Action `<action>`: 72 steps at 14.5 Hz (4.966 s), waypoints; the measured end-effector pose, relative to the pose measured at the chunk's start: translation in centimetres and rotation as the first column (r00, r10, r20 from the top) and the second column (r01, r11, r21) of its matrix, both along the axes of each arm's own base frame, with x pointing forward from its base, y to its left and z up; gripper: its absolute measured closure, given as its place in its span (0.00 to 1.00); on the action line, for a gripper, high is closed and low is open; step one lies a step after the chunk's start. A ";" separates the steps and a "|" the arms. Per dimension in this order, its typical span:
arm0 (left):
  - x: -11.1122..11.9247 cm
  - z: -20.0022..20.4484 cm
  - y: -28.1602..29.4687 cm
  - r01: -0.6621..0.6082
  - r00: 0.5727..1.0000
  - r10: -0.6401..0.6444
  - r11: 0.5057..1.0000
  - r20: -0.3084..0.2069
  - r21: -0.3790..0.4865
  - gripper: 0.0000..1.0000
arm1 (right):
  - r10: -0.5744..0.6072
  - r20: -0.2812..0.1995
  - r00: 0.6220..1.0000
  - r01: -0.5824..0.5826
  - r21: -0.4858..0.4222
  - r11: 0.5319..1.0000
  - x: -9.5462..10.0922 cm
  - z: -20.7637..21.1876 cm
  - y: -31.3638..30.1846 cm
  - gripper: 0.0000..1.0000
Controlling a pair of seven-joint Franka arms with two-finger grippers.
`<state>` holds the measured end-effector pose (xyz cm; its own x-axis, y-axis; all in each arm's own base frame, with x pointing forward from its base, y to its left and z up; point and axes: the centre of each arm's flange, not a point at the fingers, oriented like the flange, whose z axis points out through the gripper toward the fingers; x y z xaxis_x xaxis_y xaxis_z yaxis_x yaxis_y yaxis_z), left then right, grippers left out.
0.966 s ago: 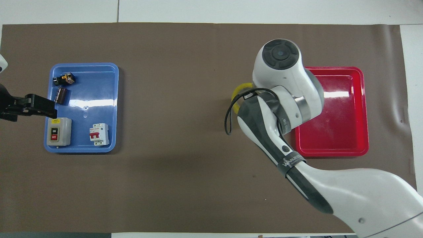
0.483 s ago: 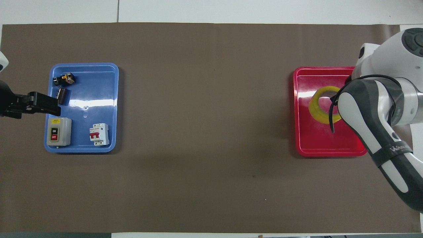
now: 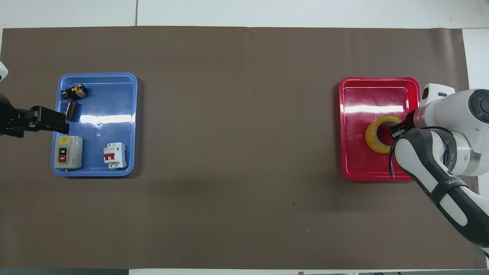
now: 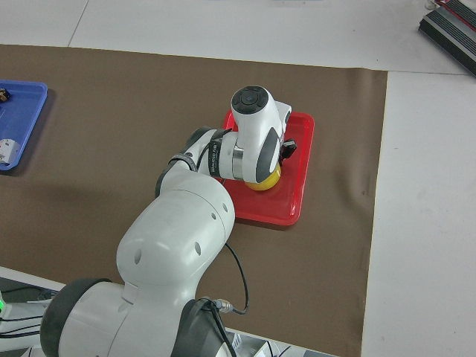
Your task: Place and move tape with both arms
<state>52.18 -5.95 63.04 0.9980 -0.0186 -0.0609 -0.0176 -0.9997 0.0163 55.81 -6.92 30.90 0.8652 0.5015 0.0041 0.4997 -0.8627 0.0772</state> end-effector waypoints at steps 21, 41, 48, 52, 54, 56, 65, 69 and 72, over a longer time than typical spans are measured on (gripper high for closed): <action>-0.5 0.7 0.2 -0.004 1.000 0.004 1.000 0.010 0.000 0.00 | -0.404 0.042 0.914 0.403 0.013 0.915 3.4 17.9 4.0 0.00; -0.5 0.7 0.3 -0.004 1.000 0.004 1.000 0.010 0.000 0.00 | -0.577 -0.060 0.814 0.579 0.014 0.815 -2.5 34.4 6.5 0.00; -0.5 0.7 0.3 -0.004 1.000 0.004 1.000 0.010 0.000 0.00 | -0.569 -0.066 0.820 0.571 0.013 0.821 -2.5 34.2 7.0 0.00; -0.5 0.7 0.3 -0.004 1.000 0.004 1.000 0.010 0.000 0.00 | -0.567 -0.066 0.821 0.569 0.014 0.822 -2.5 34.2 7.2 0.00; -0.5 0.7 0.3 -0.004 1.000 0.004 1.000 0.010 0.000 0.00 | -0.567 -0.066 0.821 0.569 0.014 0.822 -2.5 34.2 7.2 0.00; -0.5 0.7 0.3 -0.004 1.000 0.004 1.000 0.010 0.000 0.00 | -0.567 -0.067 0.821 0.569 0.014 0.822 -2.5 34.2 7.2 0.00; -0.5 0.7 0.3 -0.004 1.000 0.004 1.000 0.010 0.000 0.00 | -0.567 -0.067 0.821 0.569 0.015 0.823 -2.5 34.2 7.2 0.00; -0.5 0.7 0.3 -0.004 1.000 0.004 1.000 0.010 0.000 0.00 | -0.567 -0.068 0.821 0.569 0.014 0.822 -2.5 34.1 7.2 0.00; -0.5 0.7 0.3 -0.004 1.000 0.004 1.000 0.010 0.000 0.00 | -0.567 -0.067 0.821 0.569 0.015 0.822 -2.5 34.1 7.2 0.00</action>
